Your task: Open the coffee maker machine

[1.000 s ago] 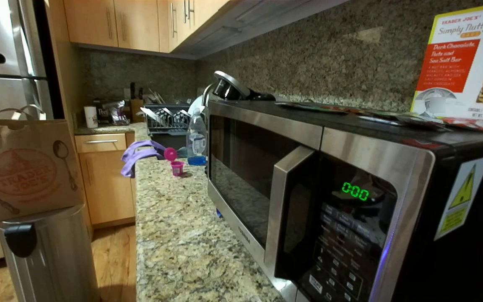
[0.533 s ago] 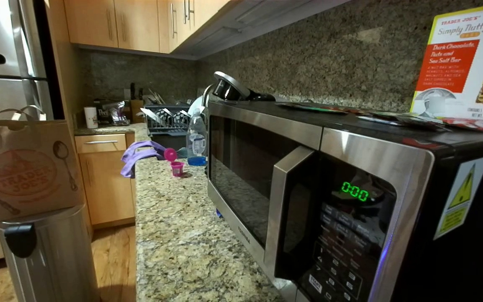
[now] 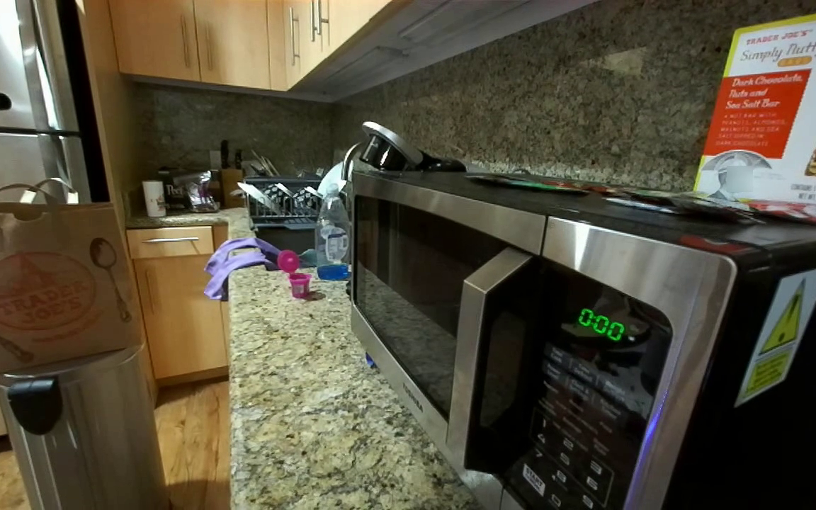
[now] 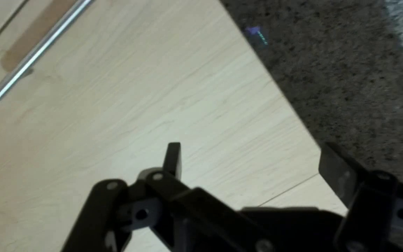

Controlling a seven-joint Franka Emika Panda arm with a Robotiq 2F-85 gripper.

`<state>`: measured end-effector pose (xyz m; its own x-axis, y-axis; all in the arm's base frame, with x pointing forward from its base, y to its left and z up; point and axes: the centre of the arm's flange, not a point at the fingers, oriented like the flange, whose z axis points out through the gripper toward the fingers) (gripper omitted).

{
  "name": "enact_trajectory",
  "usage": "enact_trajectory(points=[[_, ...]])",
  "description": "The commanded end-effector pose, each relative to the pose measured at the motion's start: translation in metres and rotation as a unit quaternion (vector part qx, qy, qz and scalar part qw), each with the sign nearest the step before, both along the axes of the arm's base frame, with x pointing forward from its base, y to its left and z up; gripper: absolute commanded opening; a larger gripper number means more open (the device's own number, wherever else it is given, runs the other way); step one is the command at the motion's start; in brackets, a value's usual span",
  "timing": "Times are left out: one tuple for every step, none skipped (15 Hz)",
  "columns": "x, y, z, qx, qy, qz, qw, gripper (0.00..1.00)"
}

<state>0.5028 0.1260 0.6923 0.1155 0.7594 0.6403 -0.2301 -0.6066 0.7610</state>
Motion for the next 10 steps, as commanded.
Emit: enact_trajectory(points=[[-0.016, -0.022, -0.056, 0.026, 0.095, 0.022, 0.9949, 1.0], [-0.023, -0.032, -0.071, 0.043, 0.121, 0.018, 0.9915, 1.0], [-0.034, -0.043, -0.087, 0.06, 0.147, 0.018, 0.9871, 1.0], [-0.043, -0.051, -0.1, 0.075, 0.175, 0.012, 0.9817, 1.0], [-0.054, -0.064, -0.116, 0.088, 0.201, -0.004, 0.9756, 1.0], [-0.066, -0.072, -0.127, 0.094, 0.224, -0.025, 0.9698, 1.0], [-0.08, -0.082, -0.134, 0.102, 0.25, -0.039, 0.9621, 1.0], [-0.089, -0.089, -0.142, 0.11, 0.276, -0.053, 0.9534, 1.0], [-0.101, -0.098, -0.14, 0.118, 0.303, -0.063, 0.9435, 1.0], [-0.107, -0.104, -0.147, 0.126, 0.326, -0.078, 0.9336, 1.0]])
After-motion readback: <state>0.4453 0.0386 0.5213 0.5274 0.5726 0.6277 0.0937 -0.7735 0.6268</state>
